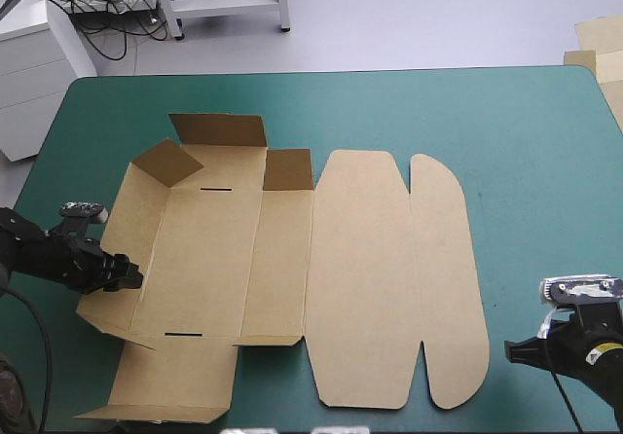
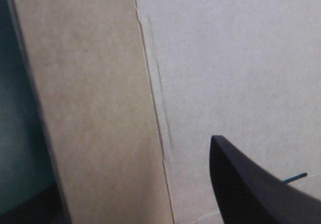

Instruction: Fold the box

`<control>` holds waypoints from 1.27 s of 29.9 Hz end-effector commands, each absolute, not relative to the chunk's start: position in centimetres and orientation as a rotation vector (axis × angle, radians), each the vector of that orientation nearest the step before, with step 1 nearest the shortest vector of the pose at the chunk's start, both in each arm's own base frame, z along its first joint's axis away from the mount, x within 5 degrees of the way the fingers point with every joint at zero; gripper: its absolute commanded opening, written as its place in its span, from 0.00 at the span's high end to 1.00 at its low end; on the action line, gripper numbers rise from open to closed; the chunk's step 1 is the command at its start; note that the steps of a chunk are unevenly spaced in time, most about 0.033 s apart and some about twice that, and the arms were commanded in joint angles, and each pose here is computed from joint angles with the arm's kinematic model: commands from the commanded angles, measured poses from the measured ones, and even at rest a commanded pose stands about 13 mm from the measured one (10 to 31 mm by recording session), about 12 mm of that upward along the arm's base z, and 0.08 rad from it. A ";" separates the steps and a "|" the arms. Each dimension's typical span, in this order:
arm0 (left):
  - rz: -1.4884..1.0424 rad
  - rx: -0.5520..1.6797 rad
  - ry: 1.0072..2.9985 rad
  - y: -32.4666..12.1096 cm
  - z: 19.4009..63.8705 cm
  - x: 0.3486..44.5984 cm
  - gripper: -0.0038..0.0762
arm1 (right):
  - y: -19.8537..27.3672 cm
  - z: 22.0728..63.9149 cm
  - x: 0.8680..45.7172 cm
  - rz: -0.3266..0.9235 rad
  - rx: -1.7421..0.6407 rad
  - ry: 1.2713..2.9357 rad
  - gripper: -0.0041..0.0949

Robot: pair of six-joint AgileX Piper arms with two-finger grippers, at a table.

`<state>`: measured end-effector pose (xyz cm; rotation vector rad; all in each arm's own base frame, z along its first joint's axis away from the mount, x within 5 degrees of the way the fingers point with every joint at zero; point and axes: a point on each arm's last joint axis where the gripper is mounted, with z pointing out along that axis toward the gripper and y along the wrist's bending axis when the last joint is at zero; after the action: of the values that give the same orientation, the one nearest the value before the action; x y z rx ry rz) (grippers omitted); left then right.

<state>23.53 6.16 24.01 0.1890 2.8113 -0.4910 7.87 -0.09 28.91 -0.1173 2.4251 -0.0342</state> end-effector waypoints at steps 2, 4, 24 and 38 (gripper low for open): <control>-0.510 0.164 2.749 5.7 25.3 23.8 0.47 | -0.2 29.9 8.3 -0.047 -0.119 2.361 0.98; -0.518 0.127 2.746 5.7 25.3 23.9 0.47 | -0.2 29.9 8.3 -0.047 -0.120 2.364 0.98; -0.503 -0.030 2.745 5.9 25.3 24.1 0.96 | -0.2 29.8 8.4 -0.047 -0.124 2.364 0.98; -0.360 0.008 2.729 6.5 25.8 24.8 0.96 | -0.2 29.8 8.4 -0.048 -0.126 2.365 0.98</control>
<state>24.02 6.48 24.01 -0.0161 2.8054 -0.4401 7.87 -0.07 28.77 -0.1343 2.4286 -0.0361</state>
